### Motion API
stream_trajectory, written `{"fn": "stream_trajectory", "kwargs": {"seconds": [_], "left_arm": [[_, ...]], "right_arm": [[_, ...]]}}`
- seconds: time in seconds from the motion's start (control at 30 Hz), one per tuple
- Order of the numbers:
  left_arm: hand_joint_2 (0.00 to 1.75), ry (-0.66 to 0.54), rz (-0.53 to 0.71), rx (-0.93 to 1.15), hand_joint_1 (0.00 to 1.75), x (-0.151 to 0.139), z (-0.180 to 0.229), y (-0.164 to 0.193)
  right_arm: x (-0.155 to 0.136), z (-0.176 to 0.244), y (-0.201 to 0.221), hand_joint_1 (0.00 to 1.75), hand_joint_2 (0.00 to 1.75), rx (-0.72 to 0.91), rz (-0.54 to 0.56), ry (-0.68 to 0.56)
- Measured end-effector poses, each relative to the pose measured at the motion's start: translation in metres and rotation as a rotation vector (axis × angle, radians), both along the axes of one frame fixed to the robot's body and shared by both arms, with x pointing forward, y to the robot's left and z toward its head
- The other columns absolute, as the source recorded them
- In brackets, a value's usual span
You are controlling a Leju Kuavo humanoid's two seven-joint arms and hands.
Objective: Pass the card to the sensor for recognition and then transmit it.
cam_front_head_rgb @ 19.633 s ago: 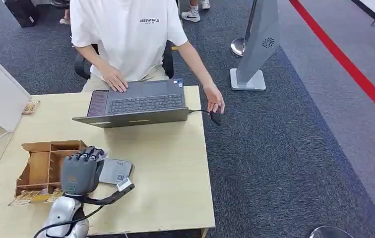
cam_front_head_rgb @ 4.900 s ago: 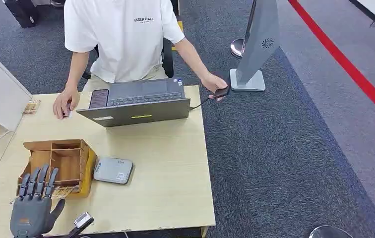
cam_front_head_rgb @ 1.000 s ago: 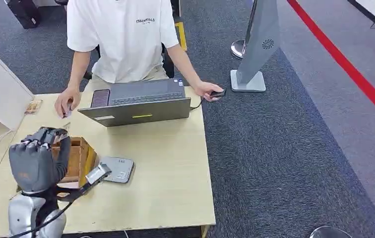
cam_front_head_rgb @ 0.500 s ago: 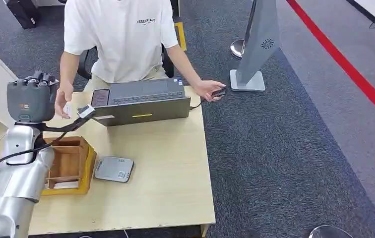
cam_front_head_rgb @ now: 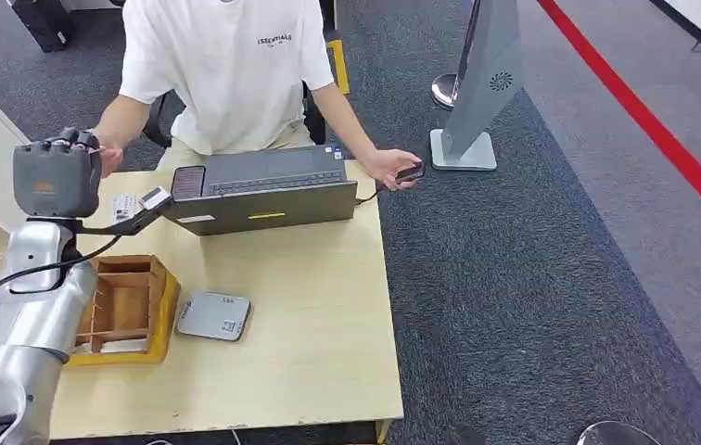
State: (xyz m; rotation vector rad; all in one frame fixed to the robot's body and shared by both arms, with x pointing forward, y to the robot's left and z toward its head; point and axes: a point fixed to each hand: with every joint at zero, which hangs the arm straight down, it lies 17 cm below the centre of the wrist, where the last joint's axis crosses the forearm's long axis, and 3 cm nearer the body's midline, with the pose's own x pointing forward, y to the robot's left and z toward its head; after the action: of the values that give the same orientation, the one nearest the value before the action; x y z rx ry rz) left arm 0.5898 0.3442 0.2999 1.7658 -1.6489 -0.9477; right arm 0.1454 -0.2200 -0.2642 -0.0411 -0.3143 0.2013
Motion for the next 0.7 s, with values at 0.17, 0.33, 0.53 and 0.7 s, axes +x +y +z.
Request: {"fn": "stream_trajectory", "kwargs": {"seconds": [0.17,0.33,0.53,0.7], "left_arm": [[1.75,0.006,-0.002,-0.010,1.75,-0.001,-0.004,-0.003],[1.75,0.036,-0.014,-0.029,0.00,-0.006,-0.023,0.000],[1.75,0.048,0.002,-0.033,0.00,-0.013,-0.035,0.008],[1.75,0.037,-0.010,-0.022,0.00,-0.019,-0.036,0.005]], "right_arm": [[0.000,0.000,-0.001,0.00,1.75,-0.006,-0.003,0.002],[-0.001,-0.001,-0.002,0.00,1.75,-0.013,0.004,0.001],[-0.002,-0.001,-0.002,0.00,1.75,-0.013,0.014,-0.004],[-0.006,-0.001,-0.001,0.00,1.75,-0.011,0.018,-0.001]]}}
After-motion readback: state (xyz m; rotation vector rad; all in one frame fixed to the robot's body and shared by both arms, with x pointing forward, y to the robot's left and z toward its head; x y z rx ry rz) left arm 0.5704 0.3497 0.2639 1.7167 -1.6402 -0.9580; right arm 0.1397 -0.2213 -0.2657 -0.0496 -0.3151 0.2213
